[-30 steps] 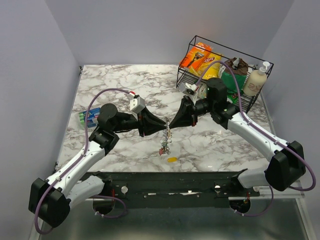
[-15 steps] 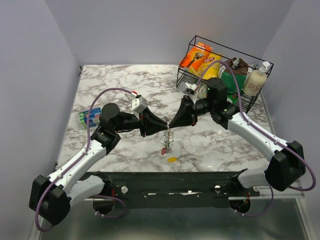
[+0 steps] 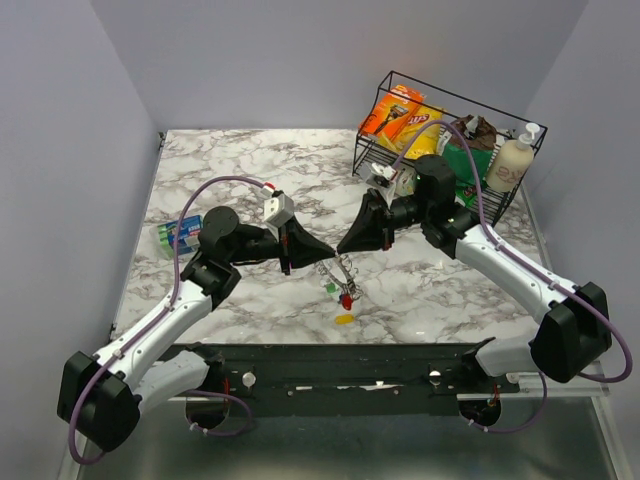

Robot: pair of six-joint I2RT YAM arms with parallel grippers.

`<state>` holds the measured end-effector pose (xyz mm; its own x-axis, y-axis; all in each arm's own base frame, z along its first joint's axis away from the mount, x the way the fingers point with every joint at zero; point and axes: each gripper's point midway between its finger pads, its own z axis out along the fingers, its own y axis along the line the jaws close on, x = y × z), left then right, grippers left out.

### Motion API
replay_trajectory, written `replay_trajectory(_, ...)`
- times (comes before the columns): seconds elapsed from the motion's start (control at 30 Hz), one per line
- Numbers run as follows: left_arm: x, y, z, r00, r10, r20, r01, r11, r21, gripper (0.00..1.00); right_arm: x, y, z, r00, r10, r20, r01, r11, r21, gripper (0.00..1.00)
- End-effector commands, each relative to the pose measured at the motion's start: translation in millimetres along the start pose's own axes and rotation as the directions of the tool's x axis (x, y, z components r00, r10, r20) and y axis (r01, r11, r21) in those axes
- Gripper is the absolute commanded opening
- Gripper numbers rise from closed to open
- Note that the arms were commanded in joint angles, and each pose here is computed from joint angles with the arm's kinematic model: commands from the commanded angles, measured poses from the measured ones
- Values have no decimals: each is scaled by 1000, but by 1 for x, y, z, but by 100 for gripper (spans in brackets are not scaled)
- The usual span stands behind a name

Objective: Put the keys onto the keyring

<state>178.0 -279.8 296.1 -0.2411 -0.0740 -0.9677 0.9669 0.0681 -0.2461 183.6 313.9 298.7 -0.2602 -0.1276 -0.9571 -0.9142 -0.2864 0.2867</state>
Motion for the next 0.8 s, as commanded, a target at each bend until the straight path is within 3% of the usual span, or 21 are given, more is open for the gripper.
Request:
replay_trajectory(0.0,-18,0,-2,999,32,20,-31,998,-52,0,-20,8,1,997,-79,24,78,997,17,13)
replay_trajectory(0.07,-22,0,-3,999,46,16,-45,997,-65,0,-22,5,1,996,-82,29,80,996,43,29)
replay_trajectory(0.13,-24,2,-5,1000,30,-3,-30,995,-92,0,-29,-4,-2,995,-95,45,88,987,138,35)
replay_trajectory(0.3,-19,4,-10,998,5,-62,-13,990,-143,0,-40,-12,-12,986,-152,73,124,948,294,69)
replay_trajectory(0.4,-21,4,-13,996,0,-87,-15,985,-174,0,-45,-8,-13,983,-168,77,139,946,293,80)
replay_trajectory(0.57,-25,6,-17,988,21,-151,-52,977,-205,0,-41,-2,-8,987,-151,54,136,967,217,82)
replay_trajectory(0.77,-22,10,-23,971,17,-239,-81,962,-260,0,-30,0,-4,994,-111,23,107,984,144,72)
